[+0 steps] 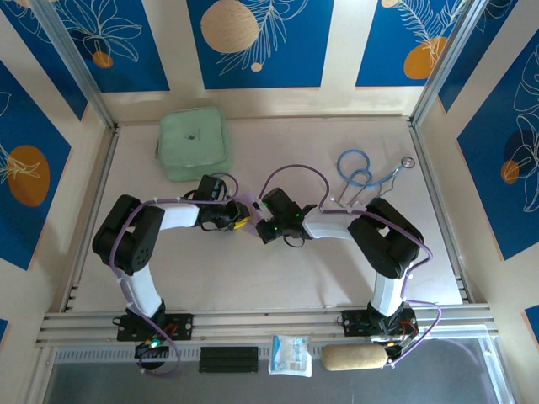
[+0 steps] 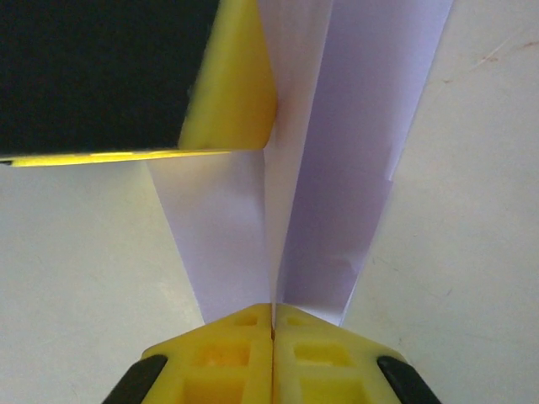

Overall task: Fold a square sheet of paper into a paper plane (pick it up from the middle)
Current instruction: Fourth fold the wing at the center of the table.

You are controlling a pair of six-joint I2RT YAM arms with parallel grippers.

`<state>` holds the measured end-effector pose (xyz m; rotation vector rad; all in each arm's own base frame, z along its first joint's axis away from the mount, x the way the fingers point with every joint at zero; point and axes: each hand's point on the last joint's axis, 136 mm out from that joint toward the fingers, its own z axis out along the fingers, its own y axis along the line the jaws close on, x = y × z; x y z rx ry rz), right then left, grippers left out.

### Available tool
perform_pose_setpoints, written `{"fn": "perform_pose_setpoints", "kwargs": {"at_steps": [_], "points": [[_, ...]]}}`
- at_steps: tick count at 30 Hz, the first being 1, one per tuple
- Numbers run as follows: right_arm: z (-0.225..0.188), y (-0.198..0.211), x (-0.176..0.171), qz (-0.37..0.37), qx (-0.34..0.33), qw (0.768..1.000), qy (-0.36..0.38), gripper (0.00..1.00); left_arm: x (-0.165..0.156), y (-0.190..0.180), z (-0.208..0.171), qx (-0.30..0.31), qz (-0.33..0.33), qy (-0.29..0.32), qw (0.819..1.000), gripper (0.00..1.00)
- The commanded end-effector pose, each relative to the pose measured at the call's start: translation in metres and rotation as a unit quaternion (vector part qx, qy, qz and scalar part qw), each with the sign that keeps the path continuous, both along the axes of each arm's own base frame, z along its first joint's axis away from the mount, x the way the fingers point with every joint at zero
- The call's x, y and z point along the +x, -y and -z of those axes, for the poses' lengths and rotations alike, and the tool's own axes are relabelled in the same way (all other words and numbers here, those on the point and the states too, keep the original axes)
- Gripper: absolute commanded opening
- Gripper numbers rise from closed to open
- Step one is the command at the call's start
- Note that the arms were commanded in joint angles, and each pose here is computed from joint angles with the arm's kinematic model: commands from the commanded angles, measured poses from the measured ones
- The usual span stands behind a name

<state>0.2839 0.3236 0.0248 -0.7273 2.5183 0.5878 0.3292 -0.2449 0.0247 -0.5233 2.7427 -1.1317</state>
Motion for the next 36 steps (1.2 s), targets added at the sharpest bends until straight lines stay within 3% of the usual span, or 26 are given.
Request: {"fn": "perform_pose_setpoints", "kwargs": {"at_steps": [1, 14, 28, 36], "points": [[0.004, -0.007, -0.005, -0.021, 0.014, 0.999, -0.022, 0.07, -0.01, -0.01, 0.014, 0.027, -0.02, -0.027, 0.999, 0.27], [0.016, -0.008, -0.014, -0.034, 0.026, 0.995, -0.089, 0.06, -0.002, -0.018, -0.034, 0.02, -0.032, 0.058, 0.998, 0.3], [0.012, -0.003, -0.012, -0.017, 0.088, 0.981, -0.173, 0.05, -0.003, -0.003, -0.05, -0.045, -0.004, 0.12, 0.992, 0.2], [0.013, 0.001, -0.01, -0.008, 0.102, 0.975, -0.195, 0.05, -0.008, 0.004, -0.047, -0.066, 0.012, 0.125, 0.99, 0.17]]}}
